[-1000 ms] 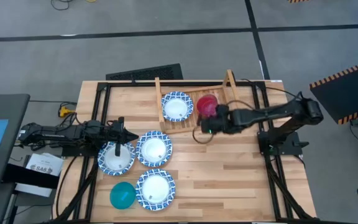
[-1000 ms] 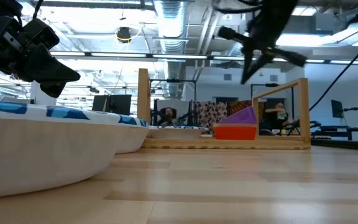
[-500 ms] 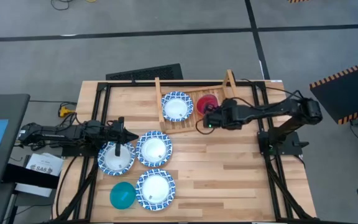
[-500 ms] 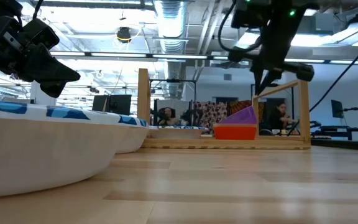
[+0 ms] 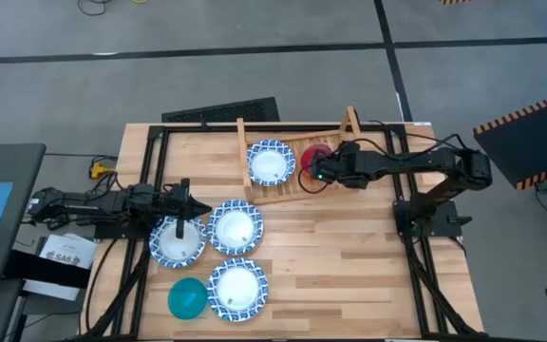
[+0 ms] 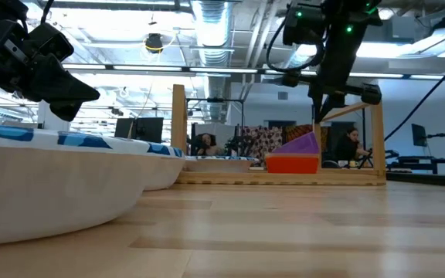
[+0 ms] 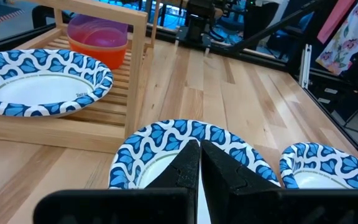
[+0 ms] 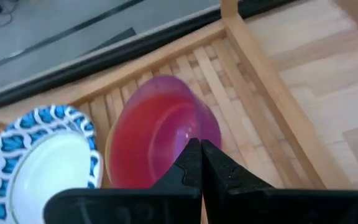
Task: Place and stack bowls onto a shelf
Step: Stack the purple transparent bowl on top of the yellow transparent bowl on the shelf
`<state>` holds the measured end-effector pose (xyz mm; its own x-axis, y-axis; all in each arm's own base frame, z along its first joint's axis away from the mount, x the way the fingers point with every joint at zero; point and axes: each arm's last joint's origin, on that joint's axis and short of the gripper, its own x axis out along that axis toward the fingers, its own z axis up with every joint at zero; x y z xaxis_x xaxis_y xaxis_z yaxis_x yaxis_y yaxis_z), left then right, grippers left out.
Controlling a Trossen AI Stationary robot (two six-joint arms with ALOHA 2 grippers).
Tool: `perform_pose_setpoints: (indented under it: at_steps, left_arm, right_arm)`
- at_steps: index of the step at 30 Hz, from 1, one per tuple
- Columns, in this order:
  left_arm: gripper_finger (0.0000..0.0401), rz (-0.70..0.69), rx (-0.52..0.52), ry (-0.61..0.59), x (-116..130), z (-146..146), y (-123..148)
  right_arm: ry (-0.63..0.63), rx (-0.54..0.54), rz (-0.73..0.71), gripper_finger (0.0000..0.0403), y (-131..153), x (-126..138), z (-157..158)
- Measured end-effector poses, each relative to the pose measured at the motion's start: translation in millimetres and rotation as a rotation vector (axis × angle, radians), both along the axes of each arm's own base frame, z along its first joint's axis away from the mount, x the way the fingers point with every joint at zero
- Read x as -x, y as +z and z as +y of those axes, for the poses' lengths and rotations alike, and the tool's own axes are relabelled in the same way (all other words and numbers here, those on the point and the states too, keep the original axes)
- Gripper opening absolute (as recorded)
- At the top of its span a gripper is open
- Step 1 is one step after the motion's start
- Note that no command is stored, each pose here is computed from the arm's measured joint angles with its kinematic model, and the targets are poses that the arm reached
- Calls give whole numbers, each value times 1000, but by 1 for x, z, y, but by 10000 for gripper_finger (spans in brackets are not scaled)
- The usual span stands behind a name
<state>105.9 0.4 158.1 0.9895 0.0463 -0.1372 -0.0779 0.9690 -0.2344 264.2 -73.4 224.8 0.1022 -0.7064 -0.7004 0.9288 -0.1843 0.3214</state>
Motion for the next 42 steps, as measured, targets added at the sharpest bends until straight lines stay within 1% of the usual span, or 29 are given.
perform_pose_setpoints:
  at_steps: [6,8,11,14,17,20,23,25,28,30,33,37,40,42]
  left_arm:
    - [0,0,0,1,0,0,0]
    - [0,0,0,0,0,0,0]
    - [0,0,0,1,0,0,0]
    - [0,0,0,0,0,0,0]
    - [0,0,0,0,0,0,0]
    - [0,0,0,0,0,0,0]
    - [0,0,0,1,0,0,0]
    - [0,0,0,1,0,0,0]
    - [0,0,0,0,0,0,0]
    - [0,0,0,0,0,0,0]
    - [0,0,0,1,0,0,0]
    - [0,0,0,1,0,0,0]
    - [0,0,0,1,0,0,0]
    - [0,0,0,0,0,0,0]
  right_arm:
    - [5,-18,18,17,-6,3,1]
    - [28,-42,25,17,-7,3,1]
    - [77,-45,39,17,-6,0,8]
    - [105,-48,9,17,1,-6,13]
    - [176,-31,-27,17,5,-15,17]
    - [294,-8,-59,17,9,-25,21]
    - [384,7,16,17,9,-25,22]
    - [426,15,87,17,6,-22,17]
    - [492,-14,147,17,-4,-18,8]
    - [540,-31,140,17,-9,-17,2]
    - [565,-8,97,17,-17,-18,-2]
    - [570,7,82,17,-29,-15,-3]
    - [571,-1,99,17,-38,-10,-1]
    - [581,17,93,17,-38,-11,-2]
